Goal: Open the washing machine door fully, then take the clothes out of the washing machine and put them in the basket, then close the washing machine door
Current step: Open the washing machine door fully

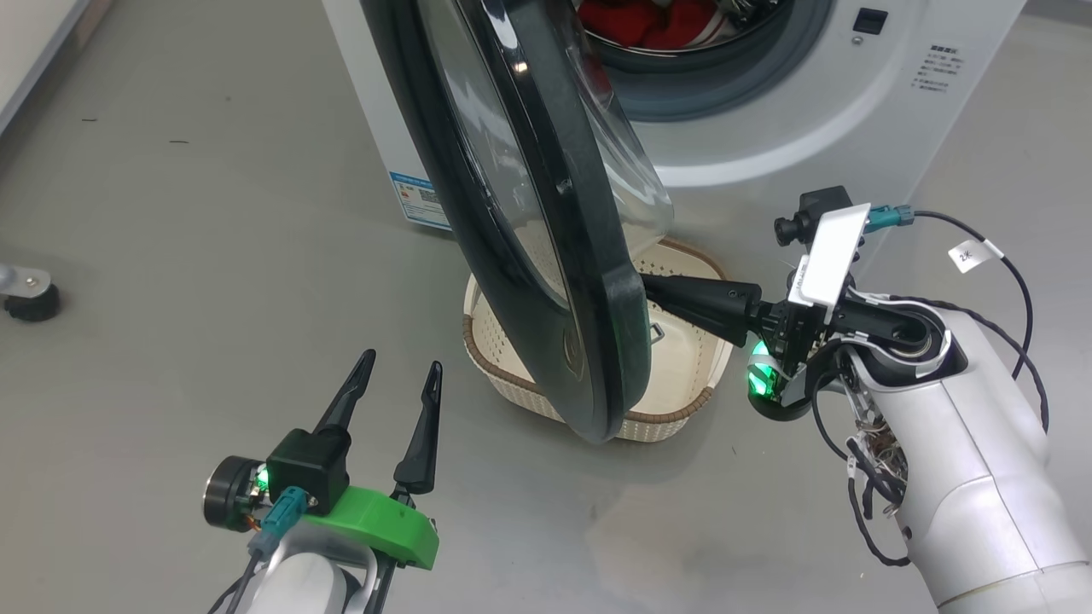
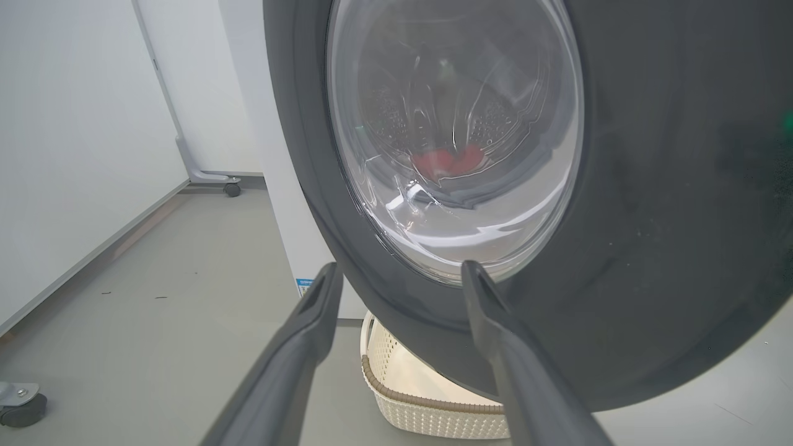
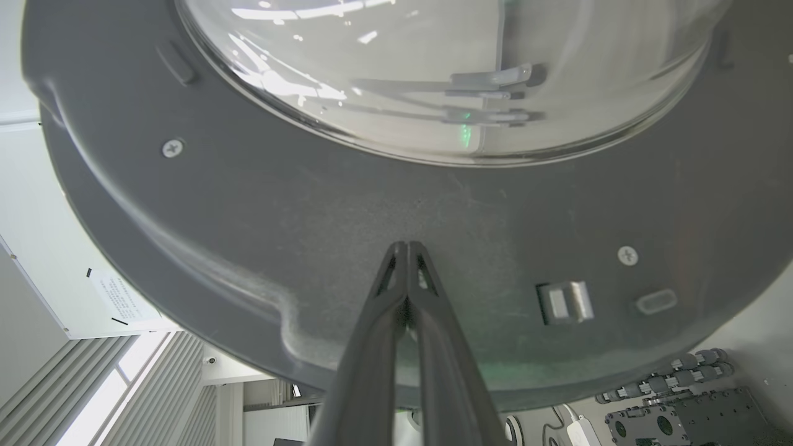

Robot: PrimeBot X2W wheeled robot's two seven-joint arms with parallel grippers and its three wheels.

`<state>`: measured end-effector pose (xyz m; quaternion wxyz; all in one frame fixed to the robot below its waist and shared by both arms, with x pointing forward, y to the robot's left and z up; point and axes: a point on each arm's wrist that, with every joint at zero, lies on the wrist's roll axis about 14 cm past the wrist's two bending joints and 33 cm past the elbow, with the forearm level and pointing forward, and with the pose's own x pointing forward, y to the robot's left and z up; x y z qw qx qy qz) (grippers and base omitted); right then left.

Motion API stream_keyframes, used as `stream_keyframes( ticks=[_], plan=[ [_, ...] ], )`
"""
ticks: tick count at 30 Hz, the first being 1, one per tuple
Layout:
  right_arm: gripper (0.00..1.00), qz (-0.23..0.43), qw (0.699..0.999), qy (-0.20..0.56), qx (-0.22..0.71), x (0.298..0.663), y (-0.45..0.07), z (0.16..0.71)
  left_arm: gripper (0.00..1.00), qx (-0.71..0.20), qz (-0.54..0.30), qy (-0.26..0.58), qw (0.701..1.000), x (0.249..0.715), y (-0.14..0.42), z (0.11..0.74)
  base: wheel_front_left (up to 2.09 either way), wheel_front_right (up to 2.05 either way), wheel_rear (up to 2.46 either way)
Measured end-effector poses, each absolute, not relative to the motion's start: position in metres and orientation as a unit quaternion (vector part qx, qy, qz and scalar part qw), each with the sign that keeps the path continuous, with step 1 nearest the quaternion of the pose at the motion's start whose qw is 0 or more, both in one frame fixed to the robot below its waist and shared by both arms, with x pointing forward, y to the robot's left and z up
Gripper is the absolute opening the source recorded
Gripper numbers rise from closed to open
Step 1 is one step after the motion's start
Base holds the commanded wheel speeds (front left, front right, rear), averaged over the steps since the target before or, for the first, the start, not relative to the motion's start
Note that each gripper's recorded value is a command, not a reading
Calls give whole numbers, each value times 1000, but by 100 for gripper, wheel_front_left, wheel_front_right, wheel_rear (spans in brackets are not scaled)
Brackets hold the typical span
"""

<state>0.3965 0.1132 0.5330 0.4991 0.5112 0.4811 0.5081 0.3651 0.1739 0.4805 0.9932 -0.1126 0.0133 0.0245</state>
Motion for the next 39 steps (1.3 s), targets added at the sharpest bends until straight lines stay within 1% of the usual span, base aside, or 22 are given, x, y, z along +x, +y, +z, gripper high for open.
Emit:
stream_keyframes(
  ticks=[12, 15, 22, 29, 35, 39],
  plan=[
    [0, 534, 469, 505, 489, 364, 134, 532, 100, -109, 48, 0, 993, 354, 189, 489, 0, 0, 0],
    [0, 540, 452, 509, 494, 355, 139, 535, 100, -108, 54, -3, 993, 352, 192, 491, 0, 0, 0],
    [0, 558, 428, 509, 497, 338, 154, 546, 100, -108, 72, -6, 992, 344, 202, 492, 0, 0, 0],
    [0, 554, 434, 497, 508, 338, 158, 549, 100, -109, 74, -5, 991, 342, 202, 491, 0, 0, 0],
    [0, 532, 437, 456, 564, 357, 148, 562, 100, -110, 80, -10, 991, 343, 206, 494, 0, 0, 0],
    [0, 513, 449, 417, 602, 373, 134, 571, 100, -111, 81, -12, 991, 344, 206, 494, 0, 0, 0]
  ],
)
